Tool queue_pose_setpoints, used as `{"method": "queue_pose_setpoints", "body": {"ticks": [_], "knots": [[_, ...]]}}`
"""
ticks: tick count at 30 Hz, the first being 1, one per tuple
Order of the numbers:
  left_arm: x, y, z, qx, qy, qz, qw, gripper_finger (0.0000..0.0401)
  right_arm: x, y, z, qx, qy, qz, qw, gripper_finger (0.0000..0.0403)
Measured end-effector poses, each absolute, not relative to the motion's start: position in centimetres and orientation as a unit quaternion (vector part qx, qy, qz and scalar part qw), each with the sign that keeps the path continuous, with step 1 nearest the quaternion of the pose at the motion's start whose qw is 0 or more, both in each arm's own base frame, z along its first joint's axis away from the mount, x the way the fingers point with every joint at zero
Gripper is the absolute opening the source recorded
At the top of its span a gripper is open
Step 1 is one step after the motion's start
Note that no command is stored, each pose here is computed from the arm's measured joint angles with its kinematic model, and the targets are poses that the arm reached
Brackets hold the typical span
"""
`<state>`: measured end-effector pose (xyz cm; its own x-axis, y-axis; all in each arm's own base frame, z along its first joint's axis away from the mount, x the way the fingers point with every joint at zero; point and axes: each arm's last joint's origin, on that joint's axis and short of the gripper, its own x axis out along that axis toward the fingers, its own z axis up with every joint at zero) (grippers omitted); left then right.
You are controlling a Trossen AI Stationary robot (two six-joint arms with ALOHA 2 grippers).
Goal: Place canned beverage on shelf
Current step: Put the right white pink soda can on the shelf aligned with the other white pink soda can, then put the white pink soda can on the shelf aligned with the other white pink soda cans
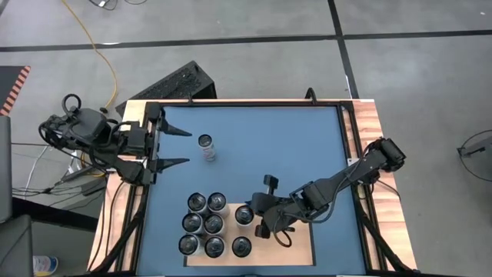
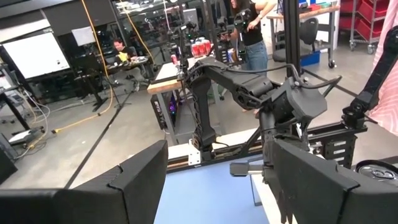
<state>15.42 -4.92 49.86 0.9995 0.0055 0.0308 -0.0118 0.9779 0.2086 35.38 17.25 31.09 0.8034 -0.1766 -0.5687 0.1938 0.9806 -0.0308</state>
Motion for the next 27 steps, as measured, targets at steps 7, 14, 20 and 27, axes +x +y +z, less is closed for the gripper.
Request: {"method": "queue_pose_setpoints", "body": {"ticks": [7, 14, 20, 27], "knots": [[15.4, -4.9, 49.9, 0.105, -0.015, 0.004, 0.994, 0.0272, 36.0, 16.6, 31.4, 0.028, 0.284, -0.095, 0.954, 0.0000], [15.4, -4.9, 49.8, 0.104, -0.014, 0.004, 0.994, 0.0272, 36.4, 16.5, 31.8, 0.024, 0.263, -0.088, 0.960, 0.0000], [15.4, -4.9, 49.7, 0.111, -0.006, 0.004, 0.994, 0.0272, 36.6, 16.3, 31.9, 0.015, 0.260, -0.086, 0.962, 0.0000], [15.3, -4.4, 49.0, 0.109, 0.034, 0.072, 0.991, 0.0272, 35.9, 15.9, 32.6, -0.003, 0.265, -0.084, 0.961, 0.0000]]}}
